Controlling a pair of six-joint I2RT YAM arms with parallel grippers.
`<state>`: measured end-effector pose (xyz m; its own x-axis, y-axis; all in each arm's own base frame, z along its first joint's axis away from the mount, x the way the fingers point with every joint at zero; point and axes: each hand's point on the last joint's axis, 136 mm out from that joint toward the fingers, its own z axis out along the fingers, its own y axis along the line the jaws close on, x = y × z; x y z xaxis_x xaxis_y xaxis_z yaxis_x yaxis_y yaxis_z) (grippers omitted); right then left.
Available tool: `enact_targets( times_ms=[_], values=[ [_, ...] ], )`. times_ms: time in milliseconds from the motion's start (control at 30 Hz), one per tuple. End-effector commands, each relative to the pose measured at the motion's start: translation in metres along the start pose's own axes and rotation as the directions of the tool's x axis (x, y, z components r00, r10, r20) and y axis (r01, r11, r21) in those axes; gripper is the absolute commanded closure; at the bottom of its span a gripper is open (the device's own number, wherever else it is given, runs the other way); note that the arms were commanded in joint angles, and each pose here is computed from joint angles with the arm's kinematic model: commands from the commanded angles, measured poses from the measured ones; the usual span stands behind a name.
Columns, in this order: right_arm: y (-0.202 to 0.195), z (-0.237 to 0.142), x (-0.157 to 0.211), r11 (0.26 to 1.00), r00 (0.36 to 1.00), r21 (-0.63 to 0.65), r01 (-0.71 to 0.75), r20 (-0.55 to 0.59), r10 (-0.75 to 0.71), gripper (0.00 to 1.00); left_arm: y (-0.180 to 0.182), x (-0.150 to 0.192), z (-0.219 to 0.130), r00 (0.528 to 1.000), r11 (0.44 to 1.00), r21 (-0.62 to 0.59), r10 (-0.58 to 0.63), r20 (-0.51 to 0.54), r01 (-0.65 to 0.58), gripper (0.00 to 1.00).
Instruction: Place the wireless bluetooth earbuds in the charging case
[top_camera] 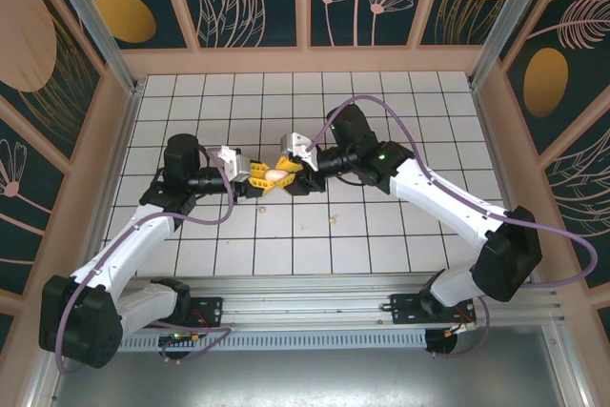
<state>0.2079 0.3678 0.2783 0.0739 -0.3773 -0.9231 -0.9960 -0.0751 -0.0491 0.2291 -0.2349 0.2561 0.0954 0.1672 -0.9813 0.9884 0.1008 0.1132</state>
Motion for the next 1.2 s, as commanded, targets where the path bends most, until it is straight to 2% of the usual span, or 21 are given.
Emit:
enact_targets(
  times_ms=[0,100,233,267,367,500,567,667,867,933,1067,1167],
  values=[
    [-0.004,0.001,-0.004,1.000,1.000,0.013,0.018,0.003,-0.018,0.64,-0.004,-0.018,-0.001,0.998,0.998,0.023,0.056,0.037,-0.057,0.88],
    [-0.005,0.000,-0.005,1.000,1.000,0.009,0.029,0.000,-0.029,0.75,-0.004,-0.019,-0.002,0.997,0.998,0.015,0.061,0.037,-0.062,0.83],
    [0.001,-0.007,-0.009,0.998,0.998,-0.022,0.057,0.024,-0.056,0.81,-0.005,-0.015,-0.002,0.998,0.998,0.008,0.060,0.030,-0.060,0.65],
    [0.002,-0.008,-0.010,0.998,0.998,-0.028,0.060,0.028,-0.059,0.81,-0.006,-0.015,-0.002,0.998,0.998,0.011,0.059,0.030,-0.059,0.63],
    [0.003,-0.009,-0.009,0.997,0.997,-0.040,0.070,0.033,-0.069,0.82,-0.009,-0.016,-0.003,0.998,0.998,0.019,0.060,0.036,-0.061,0.64],
    [0.006,-0.008,-0.011,0.997,0.998,-0.062,0.056,0.046,-0.053,0.83,-0.010,-0.014,-0.003,0.998,0.998,0.017,0.059,0.034,-0.060,0.74],
    [0.006,-0.008,-0.013,0.996,0.997,-0.062,0.058,0.055,-0.055,0.83,-0.010,-0.015,-0.003,0.997,0.998,0.014,0.062,0.034,-0.063,0.74],
    [0.006,-0.009,-0.017,0.996,0.995,-0.061,0.069,0.071,-0.064,0.83,-0.009,-0.012,-0.003,0.998,0.998,0.007,0.059,0.027,-0.059,0.68],
    [0.008,-0.011,-0.025,0.994,0.992,-0.069,0.087,0.094,-0.080,0.83,-0.009,-0.007,-0.001,0.999,0.999,0.011,0.046,0.022,-0.046,0.64],
    [0.009,-0.011,-0.027,0.993,0.991,-0.076,0.088,0.108,-0.079,0.83,-0.008,-0.006,-0.001,0.999,0.999,0.011,0.046,0.020,-0.046,0.57],
    [0.011,-0.010,-0.031,0.992,0.989,-0.096,0.077,0.131,-0.064,0.84,-0.008,-0.003,0.000,0.999,0.999,0.013,0.045,0.018,-0.045,0.57],
    [0.012,-0.009,-0.029,0.992,0.990,-0.099,0.075,0.129,-0.062,0.84,-0.009,-0.003,0.001,0.999,0.999,0.017,0.043,0.019,-0.043,0.62]
  ],
)
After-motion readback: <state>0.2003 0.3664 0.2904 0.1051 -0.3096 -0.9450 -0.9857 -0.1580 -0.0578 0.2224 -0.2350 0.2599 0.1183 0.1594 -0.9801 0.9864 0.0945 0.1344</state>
